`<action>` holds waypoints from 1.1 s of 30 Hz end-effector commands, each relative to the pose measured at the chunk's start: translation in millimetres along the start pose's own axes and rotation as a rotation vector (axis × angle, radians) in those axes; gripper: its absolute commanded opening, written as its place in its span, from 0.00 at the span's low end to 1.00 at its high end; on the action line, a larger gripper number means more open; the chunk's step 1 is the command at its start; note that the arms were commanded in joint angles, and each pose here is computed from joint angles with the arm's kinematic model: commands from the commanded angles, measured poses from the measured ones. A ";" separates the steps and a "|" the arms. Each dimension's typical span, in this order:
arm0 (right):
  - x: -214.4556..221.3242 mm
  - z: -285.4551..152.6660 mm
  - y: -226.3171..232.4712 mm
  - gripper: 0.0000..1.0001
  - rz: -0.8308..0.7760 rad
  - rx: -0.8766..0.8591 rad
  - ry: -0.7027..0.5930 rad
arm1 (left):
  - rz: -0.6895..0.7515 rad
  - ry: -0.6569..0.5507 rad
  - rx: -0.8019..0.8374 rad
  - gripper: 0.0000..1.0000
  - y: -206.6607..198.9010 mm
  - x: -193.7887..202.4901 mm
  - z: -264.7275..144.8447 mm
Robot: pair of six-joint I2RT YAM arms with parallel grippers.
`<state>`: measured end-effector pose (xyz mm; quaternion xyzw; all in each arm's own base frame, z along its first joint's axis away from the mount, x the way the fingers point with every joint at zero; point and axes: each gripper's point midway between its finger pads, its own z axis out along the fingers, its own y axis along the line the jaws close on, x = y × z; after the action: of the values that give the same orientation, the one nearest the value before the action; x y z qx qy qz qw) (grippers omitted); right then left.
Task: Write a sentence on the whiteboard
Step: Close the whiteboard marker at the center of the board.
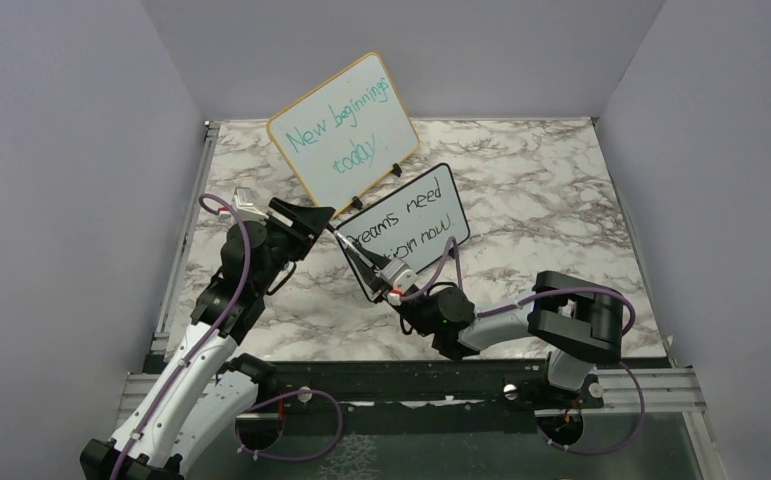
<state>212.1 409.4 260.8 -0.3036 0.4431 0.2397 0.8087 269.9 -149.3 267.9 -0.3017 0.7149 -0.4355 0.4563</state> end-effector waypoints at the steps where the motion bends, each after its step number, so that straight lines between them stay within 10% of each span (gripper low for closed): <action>1: -45.6 3.1 -13.6 0.00 0.034 0.038 -0.171 | -0.021 0.001 0.083 0.62 -22.7 -3.1 -4.2; 30: -43.5 -2.0 -16.9 0.00 0.081 0.050 -0.153 | -0.019 -0.044 0.115 0.63 -20.6 -8.4 -16.5; 31: -43.4 -2.5 -17.0 0.00 0.082 0.049 -0.150 | -0.011 -0.050 0.110 0.98 -21.5 -10.2 -17.1; 33: -43.1 -3.7 -19.4 0.00 0.083 0.058 -0.145 | 0.020 -0.063 0.099 0.98 -22.8 -14.1 -18.6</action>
<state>207.0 409.5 259.5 -0.3099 0.4395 0.2529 0.8043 258.0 -150.3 281.1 -0.2945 0.6870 -0.4754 0.4640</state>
